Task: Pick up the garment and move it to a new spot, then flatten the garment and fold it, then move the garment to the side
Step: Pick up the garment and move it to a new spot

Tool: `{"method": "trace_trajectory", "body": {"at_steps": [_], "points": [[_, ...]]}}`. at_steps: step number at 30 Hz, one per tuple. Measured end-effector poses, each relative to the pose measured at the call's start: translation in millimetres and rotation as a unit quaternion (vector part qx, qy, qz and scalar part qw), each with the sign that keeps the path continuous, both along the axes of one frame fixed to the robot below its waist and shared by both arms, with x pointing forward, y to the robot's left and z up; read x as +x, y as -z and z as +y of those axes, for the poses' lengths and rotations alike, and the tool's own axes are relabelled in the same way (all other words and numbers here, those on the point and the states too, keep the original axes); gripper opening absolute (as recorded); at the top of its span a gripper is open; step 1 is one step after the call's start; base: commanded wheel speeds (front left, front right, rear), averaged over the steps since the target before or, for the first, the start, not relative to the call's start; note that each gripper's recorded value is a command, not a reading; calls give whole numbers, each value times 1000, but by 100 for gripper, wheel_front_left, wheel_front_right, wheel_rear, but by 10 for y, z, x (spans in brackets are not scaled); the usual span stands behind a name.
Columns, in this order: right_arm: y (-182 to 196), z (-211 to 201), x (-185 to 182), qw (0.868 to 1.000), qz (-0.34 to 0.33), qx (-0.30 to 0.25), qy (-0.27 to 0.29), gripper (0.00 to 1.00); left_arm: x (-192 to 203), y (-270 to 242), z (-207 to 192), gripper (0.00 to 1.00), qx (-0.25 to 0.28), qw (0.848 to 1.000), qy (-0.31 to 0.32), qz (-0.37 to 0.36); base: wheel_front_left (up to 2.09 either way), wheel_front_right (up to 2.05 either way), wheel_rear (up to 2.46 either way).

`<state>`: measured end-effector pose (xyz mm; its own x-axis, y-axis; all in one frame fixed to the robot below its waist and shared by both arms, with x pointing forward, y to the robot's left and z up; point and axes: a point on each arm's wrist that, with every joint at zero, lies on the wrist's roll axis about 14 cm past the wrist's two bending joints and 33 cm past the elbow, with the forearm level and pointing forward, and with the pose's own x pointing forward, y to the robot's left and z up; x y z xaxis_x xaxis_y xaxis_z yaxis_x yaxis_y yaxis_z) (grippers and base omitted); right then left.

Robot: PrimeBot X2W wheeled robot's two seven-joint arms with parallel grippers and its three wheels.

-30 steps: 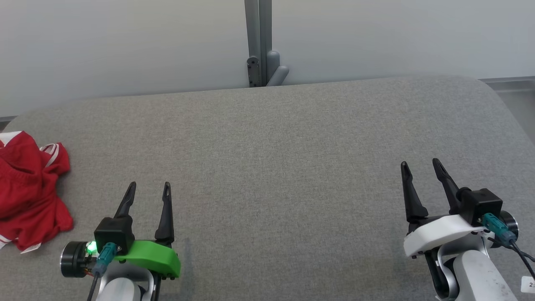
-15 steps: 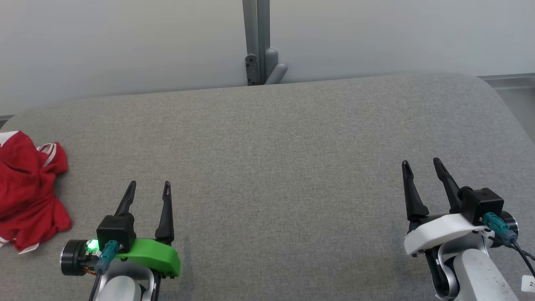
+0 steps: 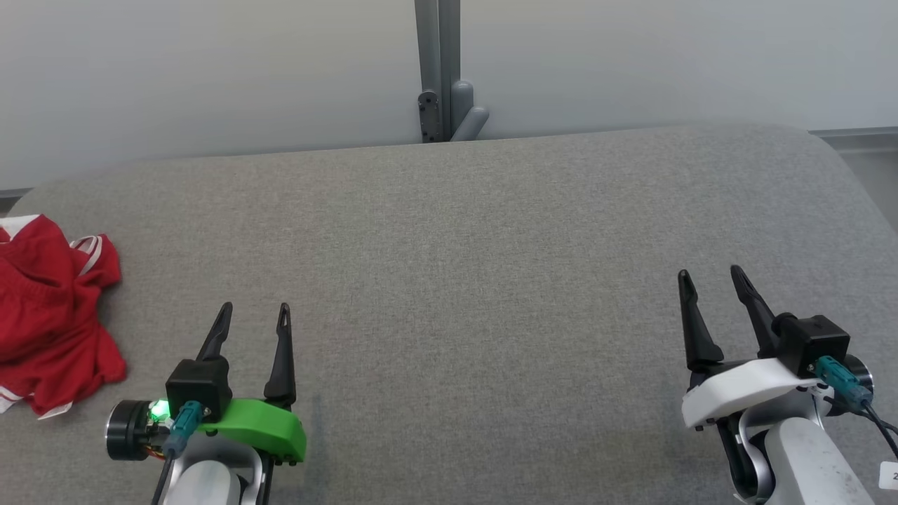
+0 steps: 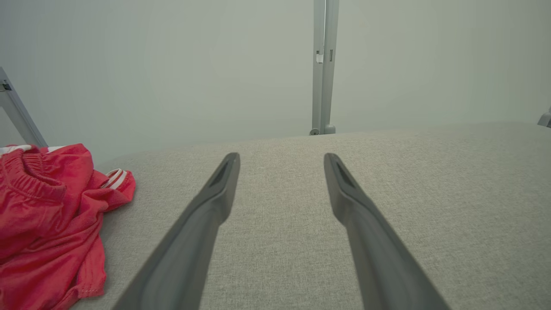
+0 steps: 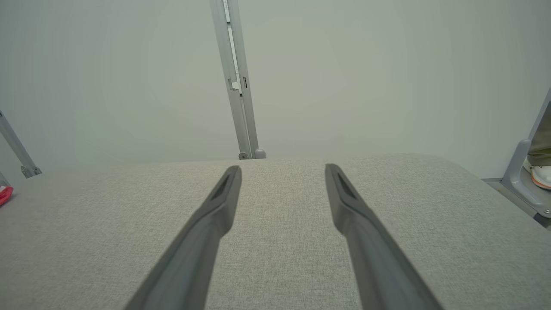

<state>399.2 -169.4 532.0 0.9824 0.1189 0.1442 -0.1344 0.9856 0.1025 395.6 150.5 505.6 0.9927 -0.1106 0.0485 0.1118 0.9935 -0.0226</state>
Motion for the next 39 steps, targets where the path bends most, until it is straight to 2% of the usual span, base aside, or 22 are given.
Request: {"method": "trace_trajectory", "body": {"at_steps": [9,26,39], "points": [[-53,267,98,999,-8,0,-37,100,-64,-67,317,100,-12,999,-52,-8,0,0,0],[-164,1300,280,986,-22,12,-168,100,-631,-142,1274,100,-15,980,-199,-24,0,0,0],[-169,1611,287,978,-21,15,-205,100,-871,-145,1502,100,-13,971,-238,-26,0,0,0]]}}
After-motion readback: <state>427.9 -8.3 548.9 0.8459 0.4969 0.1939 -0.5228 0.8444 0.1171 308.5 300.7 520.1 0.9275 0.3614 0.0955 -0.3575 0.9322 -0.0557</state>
